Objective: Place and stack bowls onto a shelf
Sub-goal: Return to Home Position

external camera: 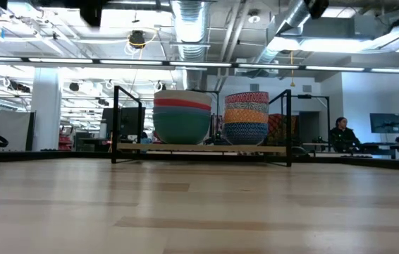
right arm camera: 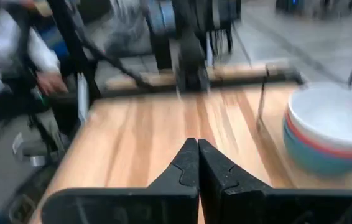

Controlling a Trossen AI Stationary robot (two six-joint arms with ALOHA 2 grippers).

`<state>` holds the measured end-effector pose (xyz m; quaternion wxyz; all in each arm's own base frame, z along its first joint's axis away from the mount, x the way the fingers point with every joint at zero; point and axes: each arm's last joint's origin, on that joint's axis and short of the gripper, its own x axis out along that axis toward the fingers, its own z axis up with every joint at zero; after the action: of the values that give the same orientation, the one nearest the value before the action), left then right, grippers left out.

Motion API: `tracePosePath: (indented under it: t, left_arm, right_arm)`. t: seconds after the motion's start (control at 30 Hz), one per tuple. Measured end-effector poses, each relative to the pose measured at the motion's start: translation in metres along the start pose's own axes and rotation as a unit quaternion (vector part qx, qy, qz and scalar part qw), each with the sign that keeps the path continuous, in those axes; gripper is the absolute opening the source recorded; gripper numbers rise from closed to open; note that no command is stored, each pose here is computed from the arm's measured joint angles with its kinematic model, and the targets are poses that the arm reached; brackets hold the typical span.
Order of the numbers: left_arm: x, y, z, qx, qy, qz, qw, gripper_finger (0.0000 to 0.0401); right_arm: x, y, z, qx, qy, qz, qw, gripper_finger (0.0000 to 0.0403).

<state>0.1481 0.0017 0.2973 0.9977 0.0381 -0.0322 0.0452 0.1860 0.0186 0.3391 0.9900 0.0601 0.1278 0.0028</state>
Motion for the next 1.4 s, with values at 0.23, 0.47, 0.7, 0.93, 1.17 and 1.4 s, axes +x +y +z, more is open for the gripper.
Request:
tracePosePath:
  t: [0.23,0.47,0.7,0.93,1.17,1.4]
  left_arm:
    - [-0.013,0.003,-0.032,-0.037,-0.033,0.072,0.996,0.0000]
    - [-0.027,0.002,-0.043,-0.036,0.023,0.036,0.998,0.0000]
    - [-0.032,0.000,-0.069,-0.041,0.024,0.030,0.998,0.0000]
    - [-0.044,0.001,-0.075,-0.043,0.027,0.031,0.998,0.0000]
    - [-0.061,0.002,-0.078,-0.041,0.038,0.033,0.998,0.0000]
    - [-0.074,0.004,-0.080,-0.040,0.038,0.052,0.997,0.0000]
  right_arm:
    - [-0.012,0.007,-0.044,0.022,-0.083,0.015,0.996,0.0019]
    - [-0.013,0.007,-0.077,-0.002,-0.068,0.042,0.997,0.0019]
    - [-0.009,-0.008,-0.102,0.001,-0.139,0.021,0.990,0.0019]
    - [-0.013,-0.027,-0.119,-0.003,-0.158,0.040,0.987,0.0019]
    - [-0.018,-0.038,-0.134,0.019,-0.188,0.054,0.980,0.0019]
    - [-0.025,-0.034,-0.140,0.018,-0.192,0.072,0.979,0.0018]
